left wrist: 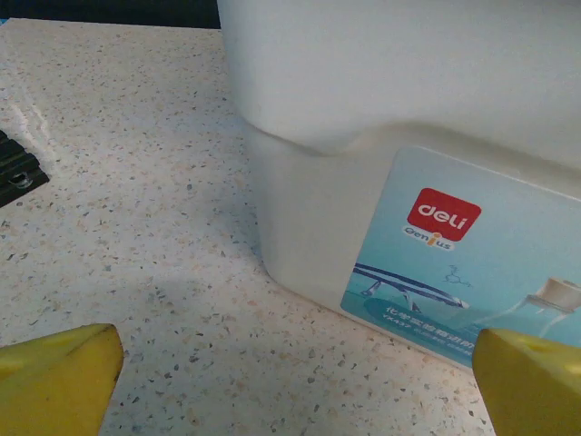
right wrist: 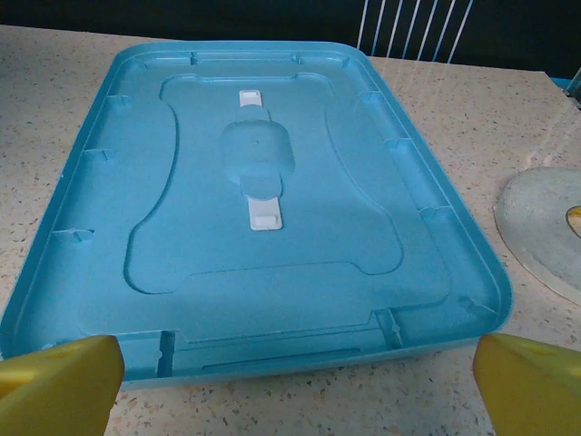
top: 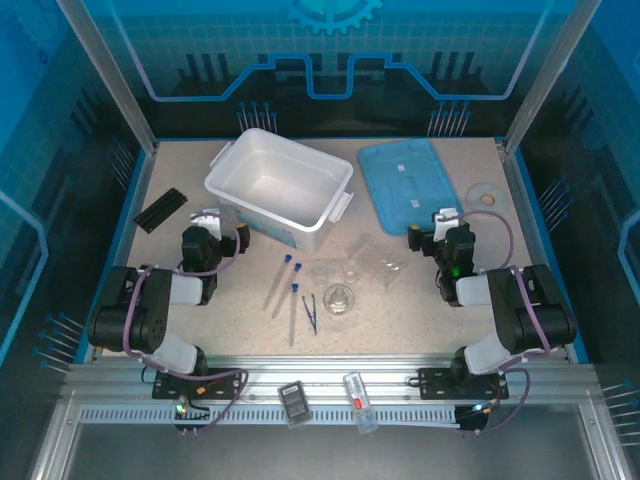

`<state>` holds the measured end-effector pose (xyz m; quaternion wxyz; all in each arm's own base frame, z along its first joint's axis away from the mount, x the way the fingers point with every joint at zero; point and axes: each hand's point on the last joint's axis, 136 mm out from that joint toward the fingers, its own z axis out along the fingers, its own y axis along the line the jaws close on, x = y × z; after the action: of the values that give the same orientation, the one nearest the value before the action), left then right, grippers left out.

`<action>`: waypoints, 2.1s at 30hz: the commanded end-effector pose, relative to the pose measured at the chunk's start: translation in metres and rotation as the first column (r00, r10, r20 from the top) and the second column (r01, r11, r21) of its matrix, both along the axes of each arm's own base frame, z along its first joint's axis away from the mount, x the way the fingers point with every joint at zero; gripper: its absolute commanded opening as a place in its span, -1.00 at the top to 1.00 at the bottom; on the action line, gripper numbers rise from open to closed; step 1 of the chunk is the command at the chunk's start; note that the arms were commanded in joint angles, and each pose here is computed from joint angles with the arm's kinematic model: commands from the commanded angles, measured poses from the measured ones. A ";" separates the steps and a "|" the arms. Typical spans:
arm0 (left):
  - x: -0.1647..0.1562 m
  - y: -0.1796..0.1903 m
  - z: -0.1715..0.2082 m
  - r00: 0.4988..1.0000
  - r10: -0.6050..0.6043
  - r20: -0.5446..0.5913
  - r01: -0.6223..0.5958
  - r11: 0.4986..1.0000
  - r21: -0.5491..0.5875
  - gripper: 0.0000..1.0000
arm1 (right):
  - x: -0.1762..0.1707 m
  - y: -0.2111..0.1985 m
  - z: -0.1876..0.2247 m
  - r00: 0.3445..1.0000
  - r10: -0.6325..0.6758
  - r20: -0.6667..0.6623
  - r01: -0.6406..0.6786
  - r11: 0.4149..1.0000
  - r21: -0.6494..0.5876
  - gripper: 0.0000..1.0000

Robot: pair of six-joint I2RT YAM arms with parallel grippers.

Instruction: Organize the chemistry lab equipment

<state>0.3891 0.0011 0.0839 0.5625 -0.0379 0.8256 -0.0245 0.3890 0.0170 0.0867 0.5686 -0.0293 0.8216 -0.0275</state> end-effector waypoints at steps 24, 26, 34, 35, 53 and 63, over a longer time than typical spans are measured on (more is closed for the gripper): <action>0.010 -0.006 0.013 0.999 -0.028 0.044 0.028 1.000 -0.010 -0.99 | 0.009 -0.001 0.013 0.999 0.002 0.042 -0.002 1.000 0.005 -1.00; 0.010 -0.006 0.013 0.999 -0.028 0.044 0.028 1.000 -0.010 -0.99 | 0.009 -0.001 0.013 0.999 0.003 0.042 -0.003 1.000 0.006 -1.00; 0.005 -0.008 0.019 0.997 -0.031 0.067 0.031 0.999 0.009 -0.99 | 0.008 -0.002 0.015 0.999 -0.009 0.050 0.009 1.000 0.001 -1.00; 0.003 -0.008 0.023 0.997 -0.028 0.076 0.027 0.999 0.019 -0.99 | 0.007 -0.003 0.019 0.998 -0.018 0.060 0.018 1.000 -0.009 -1.00; -0.063 -0.011 0.077 0.986 0.170 0.001 -0.169 0.984 0.046 -0.99 | -0.026 -0.031 0.091 0.910 -0.403 -0.094 0.402 0.915 -0.035 -1.00; -0.091 -0.040 0.072 0.974 0.132 -0.185 -0.148 0.986 -0.075 -0.99 | -0.079 0.003 0.094 0.872 -0.344 -0.348 0.396 0.914 0.086 -1.00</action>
<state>0.3146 -0.0307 0.1714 0.5312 -0.1169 0.8390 -0.0143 0.3443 0.0051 0.1968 0.4614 0.1801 0.8646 -0.0847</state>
